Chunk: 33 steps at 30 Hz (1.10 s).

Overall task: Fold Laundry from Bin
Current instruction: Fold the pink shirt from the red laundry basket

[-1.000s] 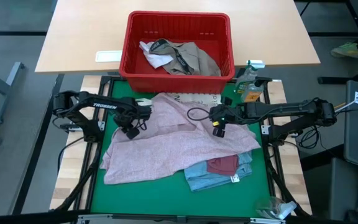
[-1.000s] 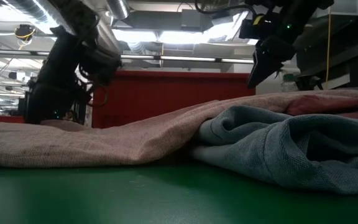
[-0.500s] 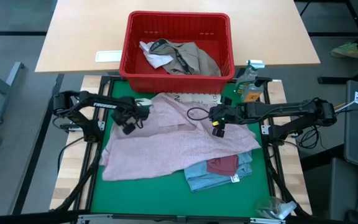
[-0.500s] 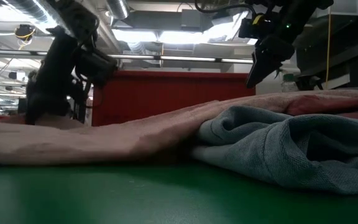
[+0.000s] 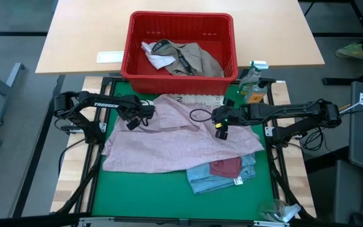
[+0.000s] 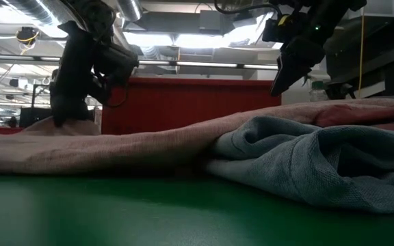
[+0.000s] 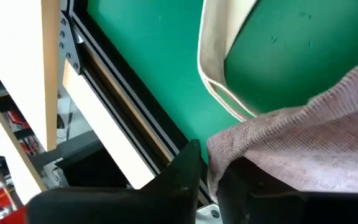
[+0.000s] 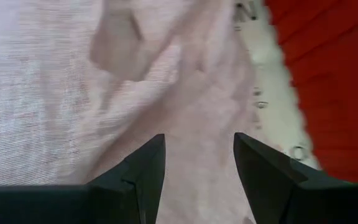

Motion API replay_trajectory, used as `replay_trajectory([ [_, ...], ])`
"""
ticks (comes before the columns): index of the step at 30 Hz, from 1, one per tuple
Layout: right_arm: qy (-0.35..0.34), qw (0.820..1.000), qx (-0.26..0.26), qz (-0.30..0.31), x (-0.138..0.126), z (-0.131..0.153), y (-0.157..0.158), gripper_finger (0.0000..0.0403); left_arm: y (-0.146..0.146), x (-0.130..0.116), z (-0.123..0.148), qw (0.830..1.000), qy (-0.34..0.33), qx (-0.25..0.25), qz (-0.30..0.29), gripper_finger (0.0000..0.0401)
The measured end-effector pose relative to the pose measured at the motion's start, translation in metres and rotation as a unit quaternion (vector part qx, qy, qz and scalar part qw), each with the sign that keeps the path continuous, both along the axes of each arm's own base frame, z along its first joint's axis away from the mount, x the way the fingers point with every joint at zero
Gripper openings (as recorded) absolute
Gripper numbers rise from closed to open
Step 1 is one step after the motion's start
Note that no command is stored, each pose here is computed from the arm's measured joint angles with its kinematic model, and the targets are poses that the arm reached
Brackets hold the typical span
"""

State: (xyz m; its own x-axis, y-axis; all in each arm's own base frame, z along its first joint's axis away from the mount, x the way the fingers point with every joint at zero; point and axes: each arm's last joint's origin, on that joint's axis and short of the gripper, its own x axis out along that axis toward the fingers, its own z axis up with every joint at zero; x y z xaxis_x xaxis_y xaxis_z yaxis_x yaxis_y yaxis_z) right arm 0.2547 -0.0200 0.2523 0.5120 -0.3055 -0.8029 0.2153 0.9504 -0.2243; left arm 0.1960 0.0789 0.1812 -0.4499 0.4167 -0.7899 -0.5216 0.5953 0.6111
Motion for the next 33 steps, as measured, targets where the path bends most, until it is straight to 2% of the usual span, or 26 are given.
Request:
replay_trajectory([
  [7,-0.004,0.996,0.077,0.05,0.001,-0.001,0.005,0.0191,0.0,0.0,0.0,1.0,-0.01,0.003,0.019,0.0094],
  [13,-0.005,0.995,0.083,0.055,0.001,-0.001,0.006,0.0191,-0.003,-0.001,-0.001,0.997,-0.032,-0.029,0.068,0.0124],
  [21,-0.003,0.995,0.084,0.054,0.001,-0.001,0.006,0.0191,-0.008,-0.003,-0.001,0.991,-0.032,-0.07,0.109,0.0117],
  [26,0.008,0.995,0.094,0.032,-0.002,-0.003,0.006,0.0191,-0.021,0.006,-0.004,0.972,-0.086,-0.152,0.154,0.0105],
  [29,0.009,0.999,0.048,0.001,-0.002,-0.002,0.0,0.0191,-0.029,0.016,-0.007,0.967,-0.127,-0.178,0.134,0.0099],
  [31,0.008,1.0,0.017,-0.023,-0.003,-0.001,-0.009,0.0191,-0.033,0.021,-0.008,0.967,-0.147,-0.173,0.115,0.0096],
  [33,0.009,0.999,0.017,-0.046,-0.005,-0.002,-0.021,0.0191,-0.035,0.026,-0.009,0.967,-0.167,-0.162,0.099,0.0096],
])
